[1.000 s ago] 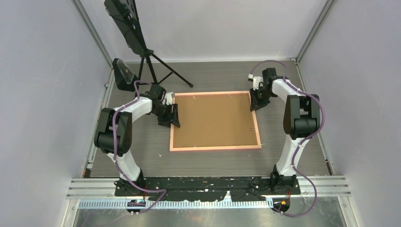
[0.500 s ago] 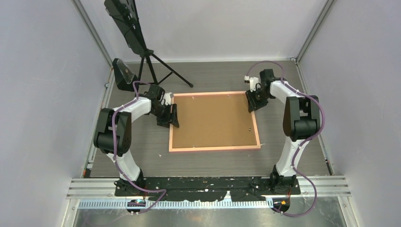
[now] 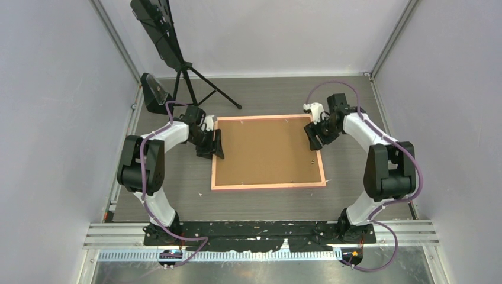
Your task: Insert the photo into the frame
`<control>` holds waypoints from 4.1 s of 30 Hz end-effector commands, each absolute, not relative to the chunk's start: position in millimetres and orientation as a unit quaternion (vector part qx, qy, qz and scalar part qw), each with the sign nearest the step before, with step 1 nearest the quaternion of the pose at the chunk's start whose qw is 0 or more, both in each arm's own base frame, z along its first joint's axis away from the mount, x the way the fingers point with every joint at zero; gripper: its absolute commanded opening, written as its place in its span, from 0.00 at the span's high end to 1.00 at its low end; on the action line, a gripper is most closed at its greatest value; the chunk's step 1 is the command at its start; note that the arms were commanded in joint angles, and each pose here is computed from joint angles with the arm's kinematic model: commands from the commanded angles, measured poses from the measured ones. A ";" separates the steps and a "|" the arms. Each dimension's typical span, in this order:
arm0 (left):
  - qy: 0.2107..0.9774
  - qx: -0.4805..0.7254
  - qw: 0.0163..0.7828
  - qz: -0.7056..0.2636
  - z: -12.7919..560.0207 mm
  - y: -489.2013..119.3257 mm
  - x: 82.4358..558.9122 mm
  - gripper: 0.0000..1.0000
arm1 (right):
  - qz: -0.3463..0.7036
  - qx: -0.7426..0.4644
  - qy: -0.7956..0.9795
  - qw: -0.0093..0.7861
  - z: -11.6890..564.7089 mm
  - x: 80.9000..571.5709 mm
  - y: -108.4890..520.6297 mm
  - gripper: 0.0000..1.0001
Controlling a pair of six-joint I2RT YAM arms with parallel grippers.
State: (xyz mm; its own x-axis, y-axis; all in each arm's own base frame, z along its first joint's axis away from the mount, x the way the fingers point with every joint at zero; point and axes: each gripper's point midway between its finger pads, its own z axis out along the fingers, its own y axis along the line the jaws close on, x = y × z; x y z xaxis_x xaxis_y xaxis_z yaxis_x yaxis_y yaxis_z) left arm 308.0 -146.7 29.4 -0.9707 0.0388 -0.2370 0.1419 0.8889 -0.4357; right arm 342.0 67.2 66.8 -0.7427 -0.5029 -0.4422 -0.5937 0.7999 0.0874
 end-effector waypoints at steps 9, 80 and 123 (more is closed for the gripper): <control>0.961 0.052 0.128 -0.241 30.4 -149.0 317.7 0.42 | 0.095 -0.369 0.905 0.191 54.4 290.7 56.0 0.33; 0.963 0.053 0.108 -0.241 20.7 -149.1 315.7 0.43 | 0.131 -0.328 0.911 0.213 23.7 328.1 87.6 0.45; 0.964 0.053 0.089 -0.245 12.5 -150.4 312.7 0.44 | 0.158 -0.167 0.946 0.230 30.4 377.0 91.9 0.51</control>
State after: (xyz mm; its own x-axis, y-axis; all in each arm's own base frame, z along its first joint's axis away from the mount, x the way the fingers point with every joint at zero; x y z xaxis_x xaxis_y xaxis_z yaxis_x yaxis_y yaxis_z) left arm 314.3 -142.4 26.7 -0.9768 0.0235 -0.2131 0.1181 0.8886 -0.4433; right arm 356.2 71.0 25.3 -0.8710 -0.2654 -0.4134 -0.3609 0.9166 0.1720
